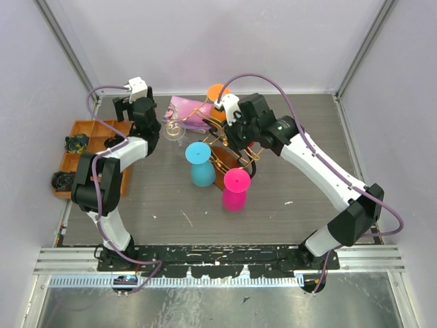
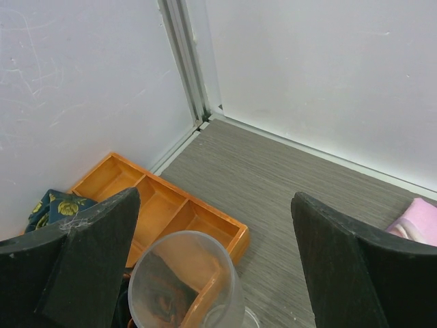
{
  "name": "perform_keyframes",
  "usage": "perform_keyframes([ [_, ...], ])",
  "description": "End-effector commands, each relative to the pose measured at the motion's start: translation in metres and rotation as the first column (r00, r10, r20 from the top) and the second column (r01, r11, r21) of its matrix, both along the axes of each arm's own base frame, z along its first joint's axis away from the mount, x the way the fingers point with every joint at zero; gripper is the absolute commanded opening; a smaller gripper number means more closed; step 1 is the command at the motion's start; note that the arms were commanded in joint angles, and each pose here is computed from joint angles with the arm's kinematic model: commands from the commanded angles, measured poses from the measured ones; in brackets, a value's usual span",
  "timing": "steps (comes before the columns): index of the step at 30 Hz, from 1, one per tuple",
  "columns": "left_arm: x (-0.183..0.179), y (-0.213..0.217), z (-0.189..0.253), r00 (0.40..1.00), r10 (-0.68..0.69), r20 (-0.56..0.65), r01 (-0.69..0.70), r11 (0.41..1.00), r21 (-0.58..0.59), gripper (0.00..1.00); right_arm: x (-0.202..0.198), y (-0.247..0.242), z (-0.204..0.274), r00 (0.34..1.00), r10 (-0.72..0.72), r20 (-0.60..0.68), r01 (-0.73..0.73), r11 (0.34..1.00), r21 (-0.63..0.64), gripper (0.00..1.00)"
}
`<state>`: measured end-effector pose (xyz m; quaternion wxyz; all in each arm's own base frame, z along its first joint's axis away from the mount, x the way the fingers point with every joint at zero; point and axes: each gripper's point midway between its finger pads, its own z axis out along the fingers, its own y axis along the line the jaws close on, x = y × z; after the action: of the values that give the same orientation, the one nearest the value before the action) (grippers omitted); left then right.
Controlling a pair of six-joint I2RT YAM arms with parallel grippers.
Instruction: Take the wine glass off the wine glass rack
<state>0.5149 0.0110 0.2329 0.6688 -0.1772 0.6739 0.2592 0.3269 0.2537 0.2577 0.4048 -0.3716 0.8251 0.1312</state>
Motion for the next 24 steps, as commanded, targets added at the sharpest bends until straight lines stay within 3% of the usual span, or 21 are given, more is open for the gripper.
perform_keyframes([
  [1, -0.008, -0.005, 0.022, 0.999, -0.011, 0.052, 0.013, 0.999, -0.03, 0.99, 0.011, -0.018, 0.054, 0.985, -0.071, 0.158, 0.062, 0.996, 0.059, 0.06],
  [6, -0.013, -0.008, 0.032, 0.998, -0.012, 0.055, 0.014, 0.999, -0.034, 0.99, 0.011, -0.017, 0.047, 0.988, -0.064, 0.143, 0.058, 0.997, 0.05, 0.39],
  [11, -0.021, -0.003, 0.043, 0.999, 0.008, 0.053, -0.006, 0.999, -0.034, 0.99, 0.011, -0.017, 0.048, 0.987, -0.063, 0.145, 0.057, 0.997, 0.05, 0.52],
  [15, -0.028, -0.005, 0.057, 0.998, -0.013, 0.054, 0.016, 0.999, -0.05, 0.99, 0.009, -0.018, 0.054, 0.986, -0.066, 0.156, 0.058, 0.997, 0.059, 0.68],
  [22, -0.056, -0.005, 0.078, 1.0, -0.014, -0.006, 0.013, 0.988, -0.152, 0.99, 0.001, -0.021, 0.076, 0.985, -0.076, 0.154, 0.062, 0.994, 0.093, 0.72],
  [24, -0.071, -0.008, 0.077, 0.999, -0.023, -0.04, 0.015, 0.98, -0.197, 0.99, -0.004, -0.019, 0.088, 0.984, -0.068, 0.165, 0.047, 0.991, 0.126, 0.68],
])
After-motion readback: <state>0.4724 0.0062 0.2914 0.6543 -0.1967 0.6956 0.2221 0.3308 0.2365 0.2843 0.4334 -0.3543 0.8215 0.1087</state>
